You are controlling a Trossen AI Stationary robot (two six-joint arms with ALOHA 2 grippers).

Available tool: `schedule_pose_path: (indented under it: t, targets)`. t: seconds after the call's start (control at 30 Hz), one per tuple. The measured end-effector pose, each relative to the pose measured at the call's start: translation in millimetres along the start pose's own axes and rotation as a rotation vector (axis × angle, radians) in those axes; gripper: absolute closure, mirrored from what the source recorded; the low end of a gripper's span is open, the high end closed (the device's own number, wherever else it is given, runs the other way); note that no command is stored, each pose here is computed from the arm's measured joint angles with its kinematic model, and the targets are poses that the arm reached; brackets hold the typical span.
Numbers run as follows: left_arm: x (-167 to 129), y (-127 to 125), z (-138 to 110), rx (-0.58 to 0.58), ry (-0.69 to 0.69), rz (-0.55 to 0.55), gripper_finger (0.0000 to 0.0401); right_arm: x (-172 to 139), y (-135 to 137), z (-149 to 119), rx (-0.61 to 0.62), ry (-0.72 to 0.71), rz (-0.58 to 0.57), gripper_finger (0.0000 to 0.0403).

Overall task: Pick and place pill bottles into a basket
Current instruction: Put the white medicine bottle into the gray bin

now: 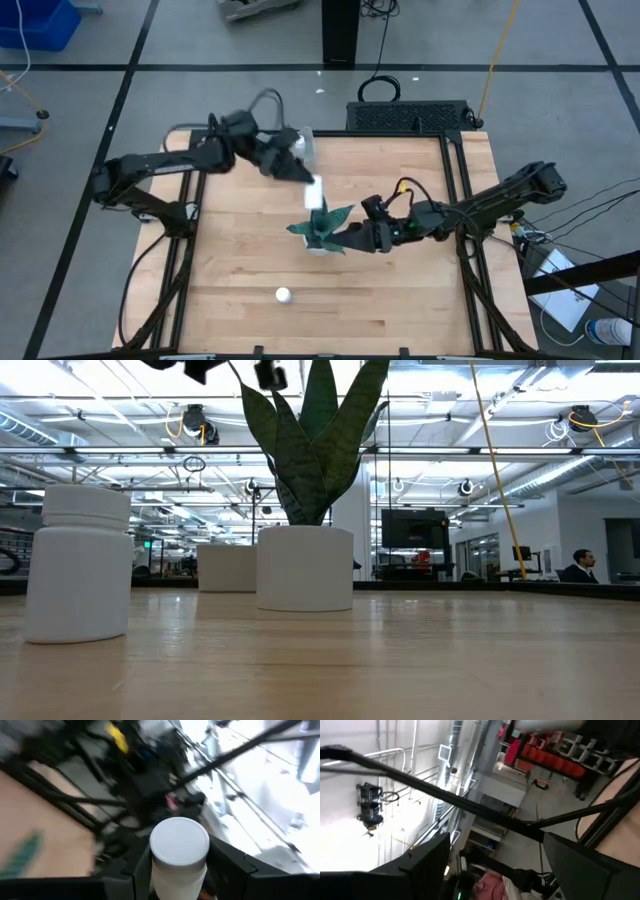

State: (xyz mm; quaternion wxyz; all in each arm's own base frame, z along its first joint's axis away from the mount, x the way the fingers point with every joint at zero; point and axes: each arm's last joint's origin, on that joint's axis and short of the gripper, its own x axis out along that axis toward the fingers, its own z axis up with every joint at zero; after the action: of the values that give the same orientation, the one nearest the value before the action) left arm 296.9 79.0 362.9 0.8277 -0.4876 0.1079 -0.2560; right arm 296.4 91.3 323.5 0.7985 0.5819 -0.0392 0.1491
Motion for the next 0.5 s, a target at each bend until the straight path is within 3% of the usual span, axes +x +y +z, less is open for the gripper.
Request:
schedule_pose_path:
  t: [0.17,0.33,0.5]
  targets:
    - [-51,-8,13,0.169,-0.193,0.246,0.0239,-5,10,0,-0.036,0.005,0.033,0.0091]
    - [-93,-11,11,0.342,-0.388,0.678,0.0239,-8,17,1,-0.066,0.002,0.053,0.0094]
    - [-115,-6,7,0.466,-0.473,1.124,0.0239,-8,14,-1,-0.071,0.019,0.019,0.0094]
